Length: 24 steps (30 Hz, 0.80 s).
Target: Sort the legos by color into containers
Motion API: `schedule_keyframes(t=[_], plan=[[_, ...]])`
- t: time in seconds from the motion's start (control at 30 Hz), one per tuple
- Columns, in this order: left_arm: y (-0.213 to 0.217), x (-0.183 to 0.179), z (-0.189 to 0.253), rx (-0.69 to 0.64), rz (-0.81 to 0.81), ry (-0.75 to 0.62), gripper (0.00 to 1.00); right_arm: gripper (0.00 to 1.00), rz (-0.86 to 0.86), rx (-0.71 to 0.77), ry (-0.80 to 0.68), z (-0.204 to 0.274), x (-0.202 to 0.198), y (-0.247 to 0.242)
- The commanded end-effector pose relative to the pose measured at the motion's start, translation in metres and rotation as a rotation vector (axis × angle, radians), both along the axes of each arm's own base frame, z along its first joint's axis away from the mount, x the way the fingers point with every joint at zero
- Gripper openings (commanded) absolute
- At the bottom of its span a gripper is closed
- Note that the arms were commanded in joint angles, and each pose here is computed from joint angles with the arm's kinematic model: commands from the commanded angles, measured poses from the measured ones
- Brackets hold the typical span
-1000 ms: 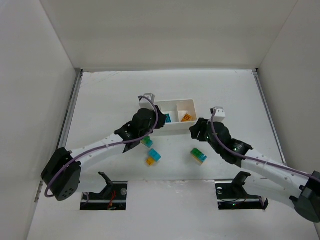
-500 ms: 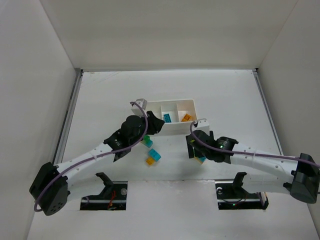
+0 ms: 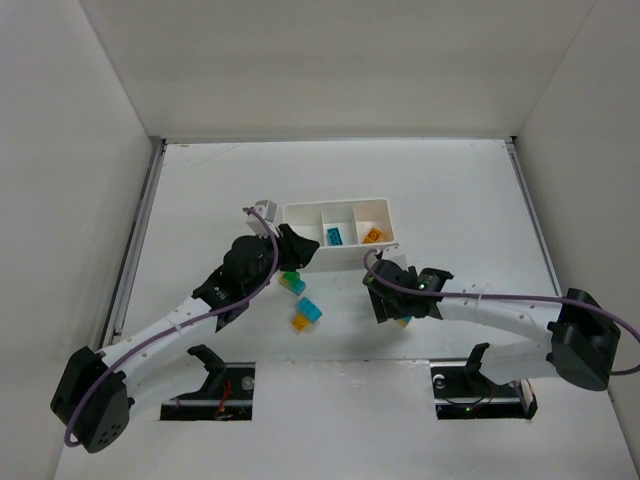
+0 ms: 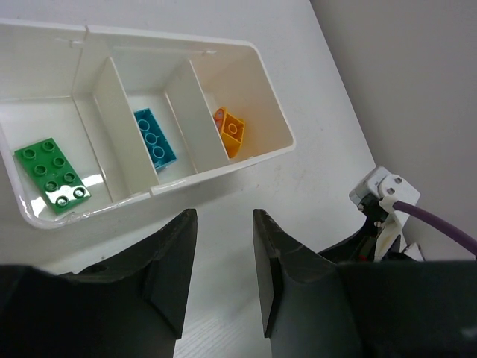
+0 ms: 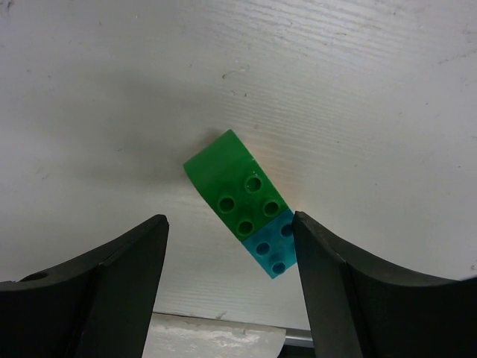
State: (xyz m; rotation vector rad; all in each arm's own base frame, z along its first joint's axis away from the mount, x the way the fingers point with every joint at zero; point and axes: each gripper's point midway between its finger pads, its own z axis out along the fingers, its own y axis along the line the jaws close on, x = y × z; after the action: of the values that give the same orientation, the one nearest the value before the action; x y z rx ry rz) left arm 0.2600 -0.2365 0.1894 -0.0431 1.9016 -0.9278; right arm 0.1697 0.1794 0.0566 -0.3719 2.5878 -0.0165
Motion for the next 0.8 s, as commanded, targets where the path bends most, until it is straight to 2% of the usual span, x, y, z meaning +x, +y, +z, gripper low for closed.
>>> schedule_keyframes(t=[0.0,0.33,0.5,0.77], plan=[[-0.004,-0.003,0.013,-0.061,-0.031,-0.03,0.34,0.73,-0.009,0.005,-0.012,0.004,0.007,0.003],[-0.005,-0.002,0.01,-0.068,-0.035,-0.021,0.34,0.73,-0.041,0.013,-0.051,0.011,0.014,-0.008],[-0.004,-0.001,0.011,-0.07,-0.032,-0.023,0.34,0.73,-0.039,0.077,-0.082,0.026,0.016,-0.001],[-0.004,0.001,0.009,-0.071,-0.028,-0.018,0.34,0.73,-0.035,0.03,-0.04,0.007,0.011,-0.006]])
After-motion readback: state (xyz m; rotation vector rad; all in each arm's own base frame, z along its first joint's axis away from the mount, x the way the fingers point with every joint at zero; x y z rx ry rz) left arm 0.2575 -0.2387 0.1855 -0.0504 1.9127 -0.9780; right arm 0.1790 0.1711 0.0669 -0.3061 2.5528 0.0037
